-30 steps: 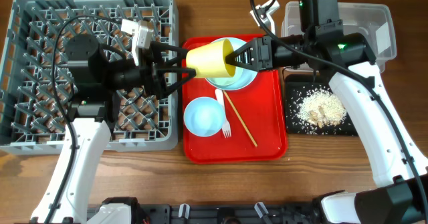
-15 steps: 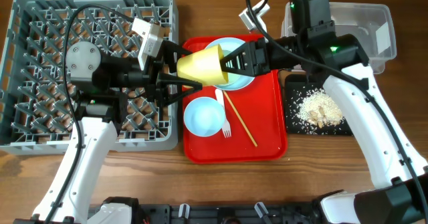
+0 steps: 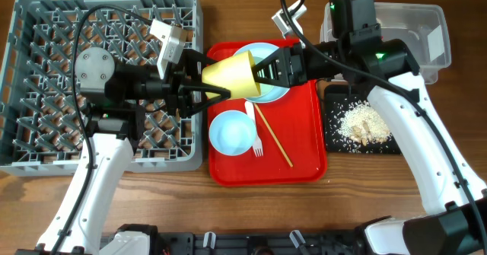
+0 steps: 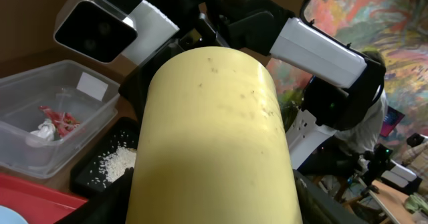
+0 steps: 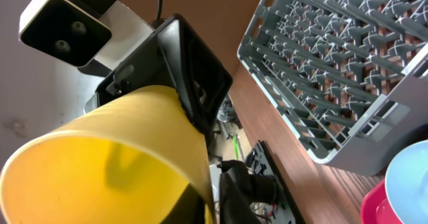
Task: Sort waste into correct bins and load items into the dishwasher rack
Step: 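Hand the yellow cup from the right gripper to the left gripper, then lower the yellow cup into the dish rack with the left gripper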
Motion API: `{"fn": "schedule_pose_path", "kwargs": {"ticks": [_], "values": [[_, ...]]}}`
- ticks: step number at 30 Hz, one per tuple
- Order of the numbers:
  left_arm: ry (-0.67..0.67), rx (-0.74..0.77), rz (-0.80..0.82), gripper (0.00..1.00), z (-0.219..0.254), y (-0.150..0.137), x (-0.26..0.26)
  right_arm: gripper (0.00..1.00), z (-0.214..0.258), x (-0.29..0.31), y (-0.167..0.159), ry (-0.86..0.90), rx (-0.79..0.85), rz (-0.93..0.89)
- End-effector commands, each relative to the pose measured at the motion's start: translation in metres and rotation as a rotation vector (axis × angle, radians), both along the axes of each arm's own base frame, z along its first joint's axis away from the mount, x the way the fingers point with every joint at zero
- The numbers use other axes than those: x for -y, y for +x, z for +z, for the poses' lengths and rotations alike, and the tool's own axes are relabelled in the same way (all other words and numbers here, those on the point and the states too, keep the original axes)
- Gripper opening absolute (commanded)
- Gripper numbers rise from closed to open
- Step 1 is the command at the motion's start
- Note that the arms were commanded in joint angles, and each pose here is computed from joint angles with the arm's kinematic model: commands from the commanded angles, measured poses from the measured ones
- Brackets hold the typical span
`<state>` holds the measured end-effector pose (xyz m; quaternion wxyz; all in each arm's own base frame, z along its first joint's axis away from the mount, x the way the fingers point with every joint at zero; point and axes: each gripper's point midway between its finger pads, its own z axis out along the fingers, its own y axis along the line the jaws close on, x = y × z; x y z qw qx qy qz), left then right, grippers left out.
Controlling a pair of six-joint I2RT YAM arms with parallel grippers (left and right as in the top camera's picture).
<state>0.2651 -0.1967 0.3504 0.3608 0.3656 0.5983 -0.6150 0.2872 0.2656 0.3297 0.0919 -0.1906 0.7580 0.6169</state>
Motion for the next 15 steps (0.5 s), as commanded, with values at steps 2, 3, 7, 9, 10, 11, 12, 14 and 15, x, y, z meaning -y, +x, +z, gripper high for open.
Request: {"fn": "schedule_pose_path", "kwargs": {"ticks": [2,3,7,9,10,11,12,14,15], "values": [[0.002,0.03,-0.025,0.58,0.004,-0.005,0.002,0.17,-0.004,-0.001,0.004,-0.015,-0.014,-0.013],[0.001,0.028,-0.022,0.56,0.004,-0.004,0.002,0.21,-0.004,-0.001,0.004,-0.016,-0.018,-0.015],[0.005,-0.011,-0.014,0.41,-0.004,0.004,0.0,0.35,-0.012,0.003,0.017,-0.07,-0.058,-0.097],[0.008,-0.074,0.018,0.34,-0.015,0.017,-0.006,0.37,-0.013,0.008,0.026,-0.078,-0.058,-0.135],[0.009,-0.113,0.042,0.26,-0.023,0.028,-0.012,0.38,-0.012,0.014,0.031,-0.076,-0.053,-0.154],[0.01,-0.153,0.065,0.21,-0.031,0.036,-0.017,0.39,-0.012,0.018,0.034,-0.075,-0.054,-0.168],[0.01,-0.184,0.088,0.16,-0.037,0.044,-0.022,0.4,-0.012,0.023,0.039,-0.076,-0.053,-0.185],[0.006,-0.237,0.151,0.12,-0.05,0.062,-0.038,0.44,-0.019,0.04,0.055,-0.114,-0.046,-0.27],[0.001,-0.256,0.192,0.04,-0.055,0.072,-0.048,0.46,-0.024,0.05,0.064,-0.145,-0.045,-0.321]]}}
